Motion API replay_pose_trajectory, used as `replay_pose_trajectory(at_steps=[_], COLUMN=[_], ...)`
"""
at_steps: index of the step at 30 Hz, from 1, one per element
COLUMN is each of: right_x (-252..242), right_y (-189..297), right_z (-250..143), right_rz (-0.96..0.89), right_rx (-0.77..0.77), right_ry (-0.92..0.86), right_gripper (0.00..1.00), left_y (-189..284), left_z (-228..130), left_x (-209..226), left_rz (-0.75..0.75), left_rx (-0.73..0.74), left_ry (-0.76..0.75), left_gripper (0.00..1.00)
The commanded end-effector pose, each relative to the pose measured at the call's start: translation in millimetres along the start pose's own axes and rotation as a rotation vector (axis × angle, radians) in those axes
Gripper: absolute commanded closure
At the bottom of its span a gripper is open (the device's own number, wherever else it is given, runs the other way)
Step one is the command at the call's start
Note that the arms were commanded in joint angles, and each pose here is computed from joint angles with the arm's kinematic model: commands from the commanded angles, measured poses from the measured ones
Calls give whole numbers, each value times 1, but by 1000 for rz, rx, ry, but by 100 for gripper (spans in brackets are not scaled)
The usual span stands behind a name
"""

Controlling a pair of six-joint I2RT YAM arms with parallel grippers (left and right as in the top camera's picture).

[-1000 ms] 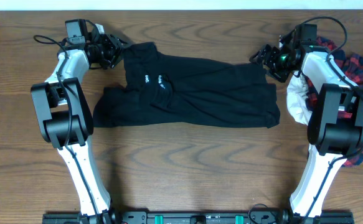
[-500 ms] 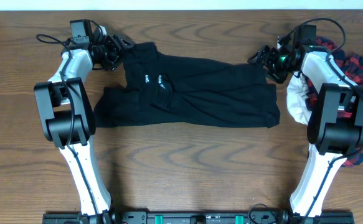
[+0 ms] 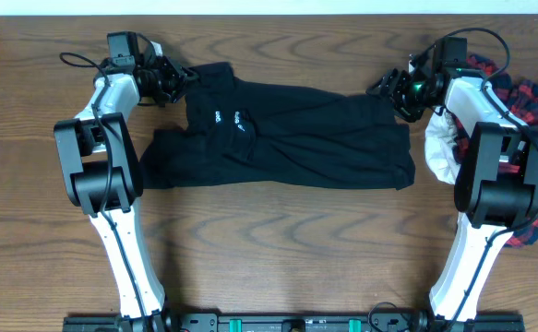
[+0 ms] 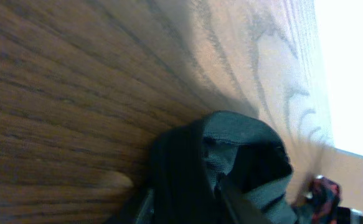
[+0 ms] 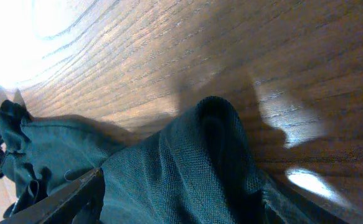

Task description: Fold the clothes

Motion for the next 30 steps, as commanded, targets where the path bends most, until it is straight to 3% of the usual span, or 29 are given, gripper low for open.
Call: replay_pose_trajectory(at_steps=[1, 7, 8, 11, 12, 16, 21, 30], right_x=[-40, -42, -42, -42, -42, -42, -43, -39], right_y=[-30, -30, -30, -30, -30, -30, -30, -30], right_z=[-15, -11, -11, -11, -11, -11, -10, -9], right_rz=[-112, -128, -126, -127, -127, -127, -130, -113], right_rx=[43, 21, 21, 20, 21, 20, 17, 20], right_ry=[-55, -64, -63, -70, -70, -70, -69, -40], right_gripper=[24, 28, 33, 65, 71, 77, 97, 99], left_y=[-18, -18, -18, -18, -18, -18, -14, 5], left_z=[-18, -19, -19, -19, -19, -20, -18, -6], left_x=[27, 24, 24, 24, 24, 23, 16, -8], left_rz=[51, 34, 34, 31, 31, 24, 9, -18], left_rx=[48, 56, 56, 58, 58, 63, 61, 21], left_ry=[41, 37, 37, 37, 38, 40, -32, -106], left_gripper=[79, 90, 90, 90, 90, 90, 94, 94])
Point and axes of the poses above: each gripper's point midway between its finger pads, its own y axis back along the fingers, its own x axis along the line the jaws close on, z = x × y, the point moved 1 cm from there along y, back along the fingers, and after that the axes turned 11 degrees about -y, right-handed, at the moved point
